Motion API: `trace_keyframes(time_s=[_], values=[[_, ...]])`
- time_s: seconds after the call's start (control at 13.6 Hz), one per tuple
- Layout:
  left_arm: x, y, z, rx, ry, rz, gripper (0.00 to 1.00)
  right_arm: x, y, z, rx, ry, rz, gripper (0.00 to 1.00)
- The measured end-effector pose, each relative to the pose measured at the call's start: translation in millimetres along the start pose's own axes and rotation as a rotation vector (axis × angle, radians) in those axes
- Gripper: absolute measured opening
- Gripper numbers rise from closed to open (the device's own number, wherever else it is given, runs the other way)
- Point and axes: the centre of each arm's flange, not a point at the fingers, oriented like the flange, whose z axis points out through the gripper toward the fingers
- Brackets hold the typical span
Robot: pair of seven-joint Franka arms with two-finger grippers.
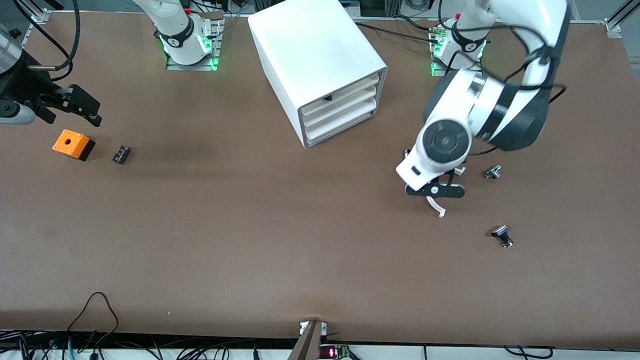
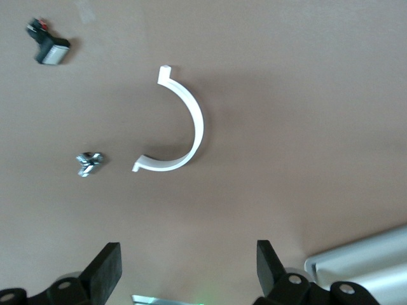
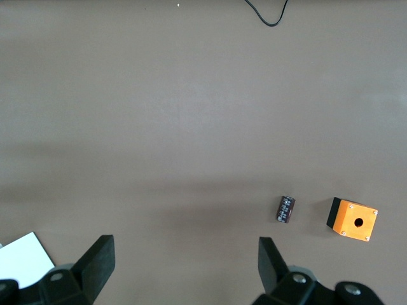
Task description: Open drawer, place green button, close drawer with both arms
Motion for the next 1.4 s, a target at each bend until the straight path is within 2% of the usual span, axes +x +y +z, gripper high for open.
trace_keyframes(time_s=[0.15, 0.22, 0.37, 0.59, 0.74, 1.1, 1.4], values=[[-34.7, -29.5, -39.5, -0.004, 0.039, 0.032, 0.74, 0.1, 0.6, 0.1, 0.000, 0.000, 0.001, 1.00], [-52.2, -46.9, -55.5, -0.007, 0.059, 0.055, 0.74, 0.2, 1.0, 0.1, 0.000, 0.000, 0.002, 1.00], [-74.1, -88.8, -75.5, -0.020, 0.092, 0.111, 0.77, 0.4, 1.7, -0.2, 0.000, 0.000, 0.003, 1.00], [-67.2, -152.9, -70.5, -0.102, 0.181, 0.139, 0.98, 0.6, 2.3, -1.5, 0.000, 0.003, 0.004, 1.00], [-68.1, -179.6, -53.1, -0.123, 0.232, 0.145, 0.99, 0.8, 2.3, -3.2, 0.001, 0.007, 0.004, 1.00], [-100.6, -204.6, -42.6, -0.147, 0.241, 0.048, 0.99, 0.9, 2.5, -3.9, 0.001, 0.008, 0.005, 1.00], [-101.3, -232.8, -32.9, -0.198, 0.230, -0.047, 0.99, 1.0, 3.1, -4.6, 0.001, 0.010, 0.006, 1.00]])
